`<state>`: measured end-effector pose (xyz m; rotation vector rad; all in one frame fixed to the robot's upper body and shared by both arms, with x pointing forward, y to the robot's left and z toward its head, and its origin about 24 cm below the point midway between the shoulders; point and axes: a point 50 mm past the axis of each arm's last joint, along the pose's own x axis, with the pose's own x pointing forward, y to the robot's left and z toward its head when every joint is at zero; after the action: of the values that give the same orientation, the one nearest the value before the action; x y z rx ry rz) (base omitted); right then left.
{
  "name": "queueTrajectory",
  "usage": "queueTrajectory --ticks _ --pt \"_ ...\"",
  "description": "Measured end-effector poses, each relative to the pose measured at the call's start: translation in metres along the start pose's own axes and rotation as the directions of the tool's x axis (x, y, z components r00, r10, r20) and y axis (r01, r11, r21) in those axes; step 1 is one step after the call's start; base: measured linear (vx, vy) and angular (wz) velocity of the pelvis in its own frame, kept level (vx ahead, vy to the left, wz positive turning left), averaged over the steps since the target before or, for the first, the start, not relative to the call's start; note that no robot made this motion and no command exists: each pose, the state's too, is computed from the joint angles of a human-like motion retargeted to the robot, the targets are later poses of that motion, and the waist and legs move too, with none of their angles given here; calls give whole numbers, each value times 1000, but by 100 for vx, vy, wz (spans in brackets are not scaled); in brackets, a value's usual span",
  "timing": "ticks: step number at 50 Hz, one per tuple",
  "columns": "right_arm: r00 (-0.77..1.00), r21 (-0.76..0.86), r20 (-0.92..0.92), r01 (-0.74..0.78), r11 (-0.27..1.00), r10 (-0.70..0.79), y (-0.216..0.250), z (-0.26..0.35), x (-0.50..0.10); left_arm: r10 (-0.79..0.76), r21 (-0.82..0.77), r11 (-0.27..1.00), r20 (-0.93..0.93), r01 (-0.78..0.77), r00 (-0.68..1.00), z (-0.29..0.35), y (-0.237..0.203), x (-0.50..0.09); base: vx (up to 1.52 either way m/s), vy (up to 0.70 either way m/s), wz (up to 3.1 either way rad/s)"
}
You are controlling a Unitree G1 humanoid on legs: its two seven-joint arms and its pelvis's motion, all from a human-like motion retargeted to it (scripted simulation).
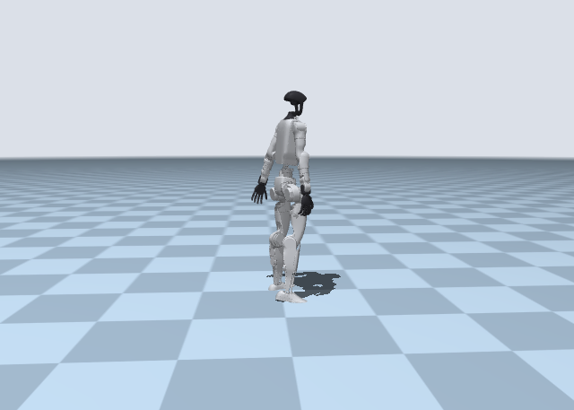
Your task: In place motions
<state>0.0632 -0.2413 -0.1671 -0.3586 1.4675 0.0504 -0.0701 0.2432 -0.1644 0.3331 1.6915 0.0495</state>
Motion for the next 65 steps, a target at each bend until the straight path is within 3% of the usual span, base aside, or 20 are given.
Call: queueTrajectory --ticks 6,15,28,49,65 --pt "993 106 -114 -30 994 42 12 -37 -1 15 83 996 44 -19 999 12 0 0 14 -12 -57" --pt "952 244 -256 -103 964 167 41 -83 -10 -111 54 993 68 107 992 32 -31 -1 8 -9 -19" --pt "966 113 -186 -159 981 178 49 -62 -6 -106 152 983 32 100 994 25 -36 -1 1 -13 2" --pt "987 -58 -86 -142 988 137 35 -19 -1 -117 42 992 -62 120 991 -6 -52 -4 -6 -19 -17" --pt "967 39 -203 -151 988 155 35 -51 -5 -142 87 986 5 141 990 12 -59 -4 -3 0 -42"
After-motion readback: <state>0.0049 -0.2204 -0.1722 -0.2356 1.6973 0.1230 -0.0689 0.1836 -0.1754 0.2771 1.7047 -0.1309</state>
